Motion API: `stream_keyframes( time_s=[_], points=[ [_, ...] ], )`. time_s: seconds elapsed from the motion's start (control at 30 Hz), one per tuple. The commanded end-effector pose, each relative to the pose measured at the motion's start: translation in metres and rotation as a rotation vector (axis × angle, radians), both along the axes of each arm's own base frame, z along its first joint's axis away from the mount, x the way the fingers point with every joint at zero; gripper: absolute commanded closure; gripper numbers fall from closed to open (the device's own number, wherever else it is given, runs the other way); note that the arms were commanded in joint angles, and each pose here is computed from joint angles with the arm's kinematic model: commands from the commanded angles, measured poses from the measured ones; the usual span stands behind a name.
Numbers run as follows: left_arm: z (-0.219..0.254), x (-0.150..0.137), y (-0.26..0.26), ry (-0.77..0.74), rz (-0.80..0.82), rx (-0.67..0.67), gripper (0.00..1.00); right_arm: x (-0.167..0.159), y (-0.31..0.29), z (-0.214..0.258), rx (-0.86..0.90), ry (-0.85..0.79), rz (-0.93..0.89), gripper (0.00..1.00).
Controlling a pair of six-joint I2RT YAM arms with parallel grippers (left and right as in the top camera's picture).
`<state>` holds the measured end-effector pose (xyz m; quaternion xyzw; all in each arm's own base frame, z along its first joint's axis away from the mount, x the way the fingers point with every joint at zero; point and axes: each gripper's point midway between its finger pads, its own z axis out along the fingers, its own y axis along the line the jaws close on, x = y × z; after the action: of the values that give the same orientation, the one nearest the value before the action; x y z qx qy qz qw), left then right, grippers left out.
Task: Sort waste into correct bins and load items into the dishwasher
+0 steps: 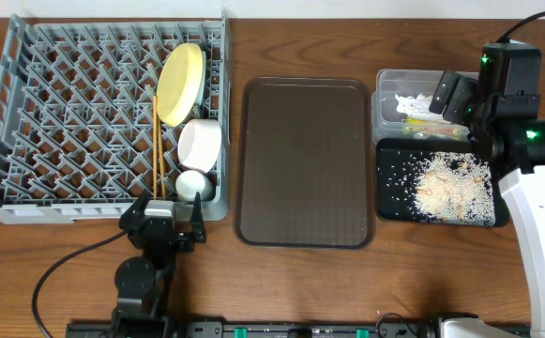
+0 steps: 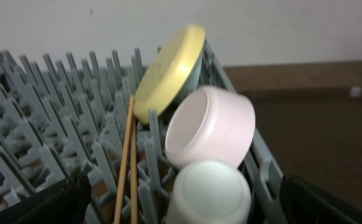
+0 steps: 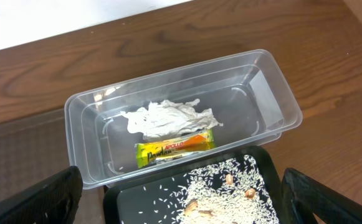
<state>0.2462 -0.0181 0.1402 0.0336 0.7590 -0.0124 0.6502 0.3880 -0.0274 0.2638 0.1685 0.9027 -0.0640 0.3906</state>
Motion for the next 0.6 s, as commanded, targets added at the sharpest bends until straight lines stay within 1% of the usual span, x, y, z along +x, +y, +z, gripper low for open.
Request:
stream_keyframes(
  time_s=[0.0, 0.57],
  points=[
    [-0.0052, -0.0028, 0.0035, 0.007, 0.016, 0.021, 0.04, -0.0015, -0.0064, 0.0026, -0.004, -0.008, -0.029, 0.01],
    [-0.0042, -0.0029, 0.0035, 0.002, 0.016, 0.02, 0.04, -0.0015, -0.0063, 0.0026, -0.004, -0.008, -0.028, 0.01]
  ],
)
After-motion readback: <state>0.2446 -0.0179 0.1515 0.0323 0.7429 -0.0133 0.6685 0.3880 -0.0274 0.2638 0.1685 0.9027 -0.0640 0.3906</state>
